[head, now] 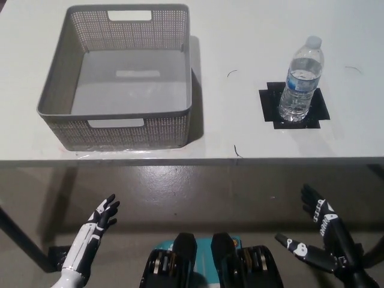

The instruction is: Use the right hand to pick up a water botttle and place it into a container on the left side

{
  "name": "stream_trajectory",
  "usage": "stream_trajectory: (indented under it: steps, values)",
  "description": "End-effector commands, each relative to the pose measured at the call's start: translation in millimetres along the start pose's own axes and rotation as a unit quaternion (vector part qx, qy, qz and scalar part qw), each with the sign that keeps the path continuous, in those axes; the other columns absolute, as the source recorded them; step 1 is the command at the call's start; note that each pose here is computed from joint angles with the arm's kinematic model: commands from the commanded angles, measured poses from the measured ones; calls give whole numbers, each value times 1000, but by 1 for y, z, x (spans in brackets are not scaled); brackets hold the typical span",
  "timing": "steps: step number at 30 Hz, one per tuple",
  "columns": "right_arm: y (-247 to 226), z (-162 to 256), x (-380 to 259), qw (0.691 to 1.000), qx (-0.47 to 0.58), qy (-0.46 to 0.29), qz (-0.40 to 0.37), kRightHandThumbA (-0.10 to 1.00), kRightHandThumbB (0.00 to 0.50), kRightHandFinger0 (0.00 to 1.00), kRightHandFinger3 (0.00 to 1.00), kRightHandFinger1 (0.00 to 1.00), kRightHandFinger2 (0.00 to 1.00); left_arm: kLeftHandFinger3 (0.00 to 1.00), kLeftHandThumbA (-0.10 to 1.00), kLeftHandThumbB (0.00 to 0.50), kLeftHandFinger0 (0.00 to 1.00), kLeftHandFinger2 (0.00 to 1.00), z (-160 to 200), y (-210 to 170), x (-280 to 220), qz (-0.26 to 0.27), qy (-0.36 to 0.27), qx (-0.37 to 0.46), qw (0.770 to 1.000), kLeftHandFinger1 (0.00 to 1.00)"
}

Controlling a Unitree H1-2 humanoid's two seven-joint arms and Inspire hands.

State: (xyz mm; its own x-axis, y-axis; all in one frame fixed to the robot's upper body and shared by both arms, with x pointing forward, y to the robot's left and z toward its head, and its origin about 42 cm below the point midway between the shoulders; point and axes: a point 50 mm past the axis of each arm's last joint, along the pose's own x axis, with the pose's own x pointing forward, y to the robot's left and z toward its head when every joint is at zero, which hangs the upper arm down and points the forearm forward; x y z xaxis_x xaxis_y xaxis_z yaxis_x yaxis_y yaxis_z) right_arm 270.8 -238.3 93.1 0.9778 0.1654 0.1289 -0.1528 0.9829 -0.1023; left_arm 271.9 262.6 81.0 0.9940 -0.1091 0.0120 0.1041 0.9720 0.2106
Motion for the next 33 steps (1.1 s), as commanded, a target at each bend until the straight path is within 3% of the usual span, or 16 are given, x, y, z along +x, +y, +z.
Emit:
stream_trajectory:
  steps: [1,3,8,17,19,20,23,28,29,33]
  values:
    - [-7,40,6,992,-21,-120,-46,912,243,1000,1000,1000,1000,1000,1000,98,1000,1000,13,3,0,0,-34,1,999,1000]
    - [-12,56,11,987,-41,-139,-64,941,290,1000,1000,1000,1000,1000,1000,99,1000,1000,11,3,0,1,-36,0,999,1000]
    - [-25,91,33,977,-60,-181,-94,1000,340,1000,1000,1000,1000,1000,1000,100,1000,1000,12,4,-1,6,-34,1,999,1000]
    - [-51,132,82,967,-74,-207,-127,1000,385,1000,1000,1000,1000,1000,1000,99,1000,1000,7,2,-3,5,-32,0,999,1000]
    - [-57,135,94,968,-77,-203,-128,1000,388,1000,1000,1000,1000,1000,1000,109,1000,1000,7,2,-3,3,-31,-1,1000,1000]
    - [-58,135,96,968,-78,-202,-129,1000,343,1000,1000,1000,1000,1000,1000,112,1000,1000,7,2,-3,3,-31,-2,1000,1000]
    - [-70,138,126,971,-67,-186,-132,1000,413,1000,1000,1000,1000,1000,1000,107,1000,1000,7,2,-3,3,-30,-3,1000,1000]
    - [-81,141,161,976,-87,-145,-137,1000,465,1000,1000,1000,1000,1000,1000,107,1000,1000,6,2,-3,4,-31,-4,999,1000]
    - [-82,141,173,980,-84,-125,-128,1000,496,1000,1000,1000,1000,1000,1000,109,1000,1000,6,2,-3,4,-32,-4,999,1000]
    - [-82,141,200,983,-96,-94,-123,1000,500,1000,1000,1000,1000,1000,1000,110,1000,1000,6,2,-4,3,-31,-4,1000,1000]
